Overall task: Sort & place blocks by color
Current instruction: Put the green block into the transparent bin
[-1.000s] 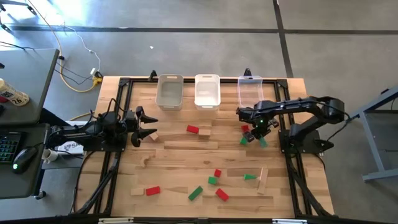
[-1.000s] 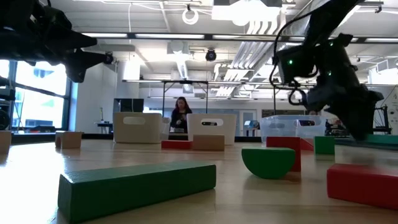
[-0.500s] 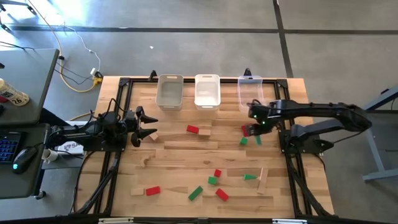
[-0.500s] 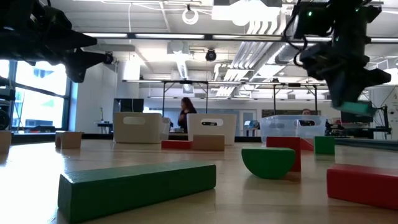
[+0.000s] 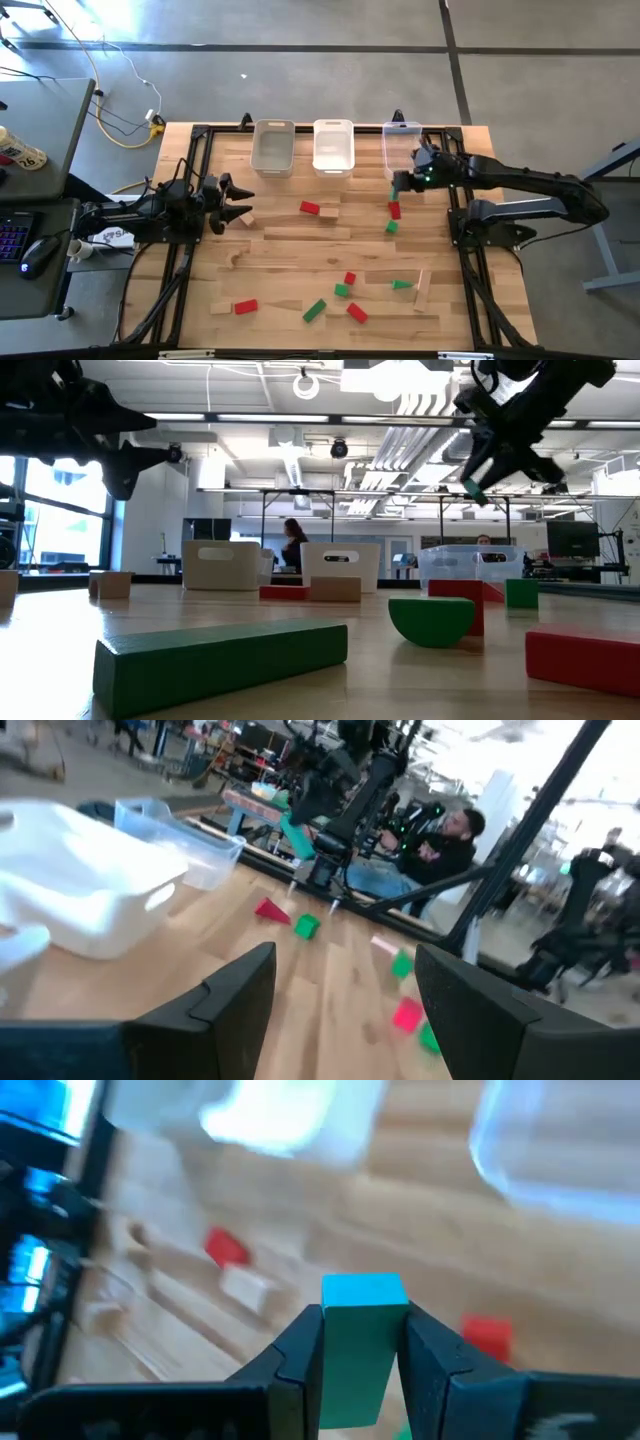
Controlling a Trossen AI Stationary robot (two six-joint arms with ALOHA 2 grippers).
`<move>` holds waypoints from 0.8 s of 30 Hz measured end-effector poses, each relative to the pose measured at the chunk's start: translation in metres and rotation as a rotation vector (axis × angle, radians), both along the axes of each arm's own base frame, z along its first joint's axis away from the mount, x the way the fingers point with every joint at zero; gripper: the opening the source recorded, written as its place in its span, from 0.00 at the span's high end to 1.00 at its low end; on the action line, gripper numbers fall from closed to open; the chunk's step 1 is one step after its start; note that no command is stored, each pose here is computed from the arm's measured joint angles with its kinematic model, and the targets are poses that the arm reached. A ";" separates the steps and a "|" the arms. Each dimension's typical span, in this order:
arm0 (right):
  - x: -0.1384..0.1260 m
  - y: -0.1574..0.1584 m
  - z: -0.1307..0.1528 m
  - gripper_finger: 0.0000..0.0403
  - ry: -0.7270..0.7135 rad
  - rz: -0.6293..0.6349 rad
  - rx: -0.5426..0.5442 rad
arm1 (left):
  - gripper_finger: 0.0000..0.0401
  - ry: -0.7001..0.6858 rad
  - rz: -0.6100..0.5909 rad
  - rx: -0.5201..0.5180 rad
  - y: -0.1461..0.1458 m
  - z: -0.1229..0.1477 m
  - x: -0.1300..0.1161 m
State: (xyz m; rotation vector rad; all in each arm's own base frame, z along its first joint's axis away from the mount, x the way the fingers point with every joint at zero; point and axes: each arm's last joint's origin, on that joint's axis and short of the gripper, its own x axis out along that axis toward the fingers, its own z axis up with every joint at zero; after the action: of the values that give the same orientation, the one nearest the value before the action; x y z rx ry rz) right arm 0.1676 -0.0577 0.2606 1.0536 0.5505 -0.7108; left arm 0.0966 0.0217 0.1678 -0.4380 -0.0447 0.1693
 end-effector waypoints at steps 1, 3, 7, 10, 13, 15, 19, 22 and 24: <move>0.001 -0.004 0.002 0.82 -0.021 -0.002 -0.024 | 0.43 -0.004 0.000 -0.023 0.000 0.000 0.000; 0.002 -0.011 0.006 0.82 -0.061 -0.011 -0.071 | 0.43 -0.012 0.000 -0.067 0.000 0.000 0.000; 0.002 -0.026 0.013 0.82 -0.116 -0.037 -0.180 | 0.43 -0.032 -0.002 -0.178 0.000 0.000 0.000; -0.001 -0.036 0.017 0.82 -0.125 -0.061 -0.263 | 0.43 -0.049 0.001 -0.278 0.000 0.000 0.000; -0.004 -0.046 0.021 0.82 -0.110 -0.097 -0.351 | 0.43 -0.061 0.026 -0.319 0.001 0.000 0.000; -0.006 -0.052 0.023 0.82 -0.096 -0.111 -0.421 | 0.43 -0.066 0.039 -0.335 0.001 0.000 0.000; -0.010 -0.062 0.030 0.82 -0.080 -0.136 -0.559 | 0.43 -0.070 0.051 -0.341 0.002 0.000 0.000; -0.012 -0.068 0.035 0.81 -0.055 -0.142 -0.658 | 0.43 -0.081 0.054 -0.392 0.002 0.000 0.000; -0.014 -0.070 0.036 0.80 -0.017 -0.144 -0.705 | 0.43 -0.092 0.053 -0.449 0.002 0.000 0.000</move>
State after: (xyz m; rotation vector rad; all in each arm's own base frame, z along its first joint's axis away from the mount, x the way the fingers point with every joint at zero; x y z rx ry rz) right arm 0.1538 -0.1280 0.2964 0.4393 0.1757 -0.9306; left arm 0.0962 0.0234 0.1679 -0.8935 -0.1101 0.2121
